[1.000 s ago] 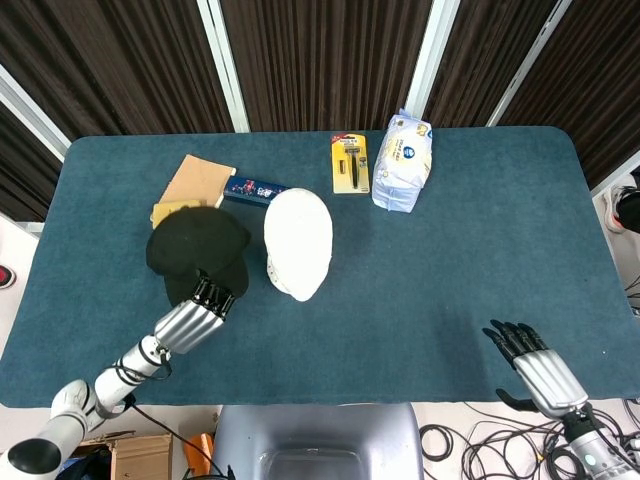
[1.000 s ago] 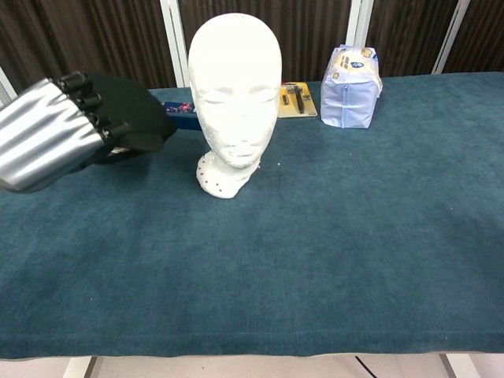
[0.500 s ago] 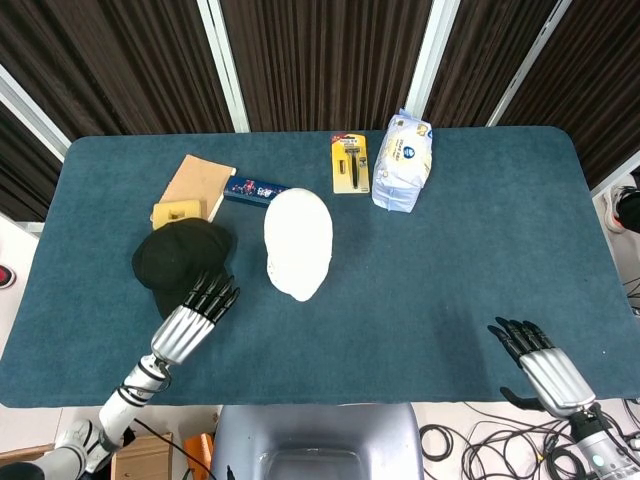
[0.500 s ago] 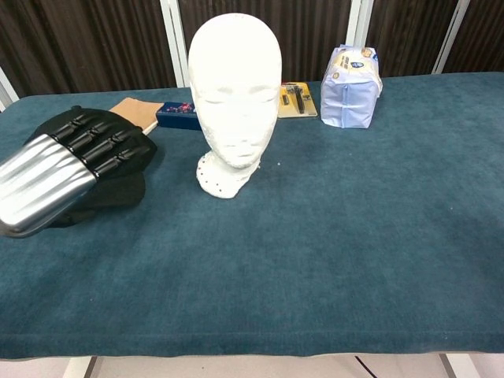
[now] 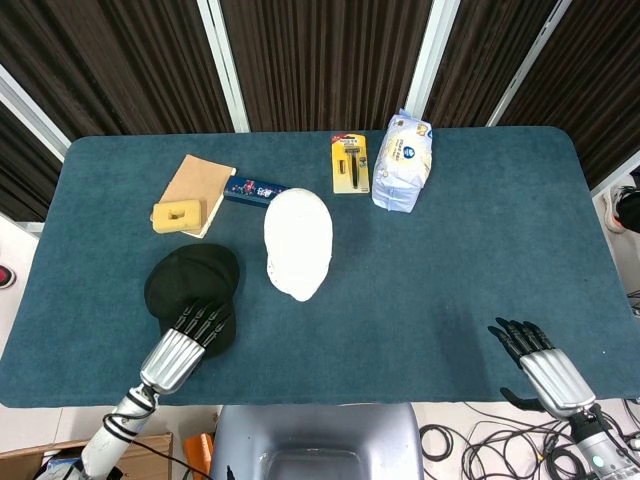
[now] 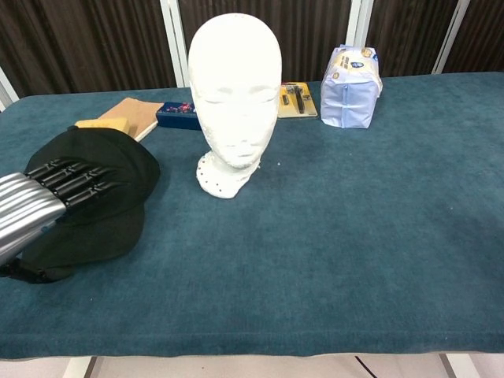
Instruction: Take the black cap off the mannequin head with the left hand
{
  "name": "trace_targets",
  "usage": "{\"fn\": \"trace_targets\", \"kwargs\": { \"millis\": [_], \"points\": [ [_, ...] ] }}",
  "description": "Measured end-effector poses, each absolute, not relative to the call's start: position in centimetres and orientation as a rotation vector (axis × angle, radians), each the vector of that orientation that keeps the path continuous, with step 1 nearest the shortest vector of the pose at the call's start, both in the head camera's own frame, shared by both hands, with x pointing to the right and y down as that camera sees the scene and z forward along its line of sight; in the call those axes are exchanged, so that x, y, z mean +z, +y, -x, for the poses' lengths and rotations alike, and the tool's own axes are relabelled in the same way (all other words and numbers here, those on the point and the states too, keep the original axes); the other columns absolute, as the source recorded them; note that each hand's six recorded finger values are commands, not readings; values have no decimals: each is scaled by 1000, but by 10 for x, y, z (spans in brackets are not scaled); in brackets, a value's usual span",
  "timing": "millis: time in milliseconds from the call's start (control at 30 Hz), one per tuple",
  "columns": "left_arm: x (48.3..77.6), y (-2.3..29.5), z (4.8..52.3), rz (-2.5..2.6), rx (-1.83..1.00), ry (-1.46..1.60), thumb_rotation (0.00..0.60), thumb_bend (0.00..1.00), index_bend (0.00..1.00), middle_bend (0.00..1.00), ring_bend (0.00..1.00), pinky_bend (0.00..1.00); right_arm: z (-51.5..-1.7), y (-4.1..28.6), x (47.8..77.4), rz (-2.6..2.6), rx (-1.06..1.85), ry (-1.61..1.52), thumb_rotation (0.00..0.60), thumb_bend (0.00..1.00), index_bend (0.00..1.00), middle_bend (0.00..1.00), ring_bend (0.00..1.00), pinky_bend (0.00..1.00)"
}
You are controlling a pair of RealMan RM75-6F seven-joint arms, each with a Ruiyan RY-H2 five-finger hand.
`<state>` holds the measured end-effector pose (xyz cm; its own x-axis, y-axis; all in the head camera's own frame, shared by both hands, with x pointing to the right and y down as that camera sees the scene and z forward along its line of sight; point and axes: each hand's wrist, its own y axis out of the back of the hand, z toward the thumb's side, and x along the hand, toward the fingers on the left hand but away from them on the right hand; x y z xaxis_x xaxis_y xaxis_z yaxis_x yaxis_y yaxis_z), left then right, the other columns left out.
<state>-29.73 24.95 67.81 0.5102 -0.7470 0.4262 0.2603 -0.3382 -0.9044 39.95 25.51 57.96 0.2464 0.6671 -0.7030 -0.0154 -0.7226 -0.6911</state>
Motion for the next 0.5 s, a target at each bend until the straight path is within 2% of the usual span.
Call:
{"fn": "trace_targets", "kwargs": {
  "millis": [333, 500],
  "points": [
    [639, 269, 323, 2015, -1310, 401, 600, 189, 0, 0, 0, 11, -398, 257, 582, 1934, 1526, -581, 600, 205, 0, 0, 0, 68],
    [623, 271, 333, 2105, -1281, 498, 600, 226, 0, 0, 0, 7, -397, 258, 582, 1928, 1527, -577, 600, 205, 0, 0, 0, 68]
  ]
}}
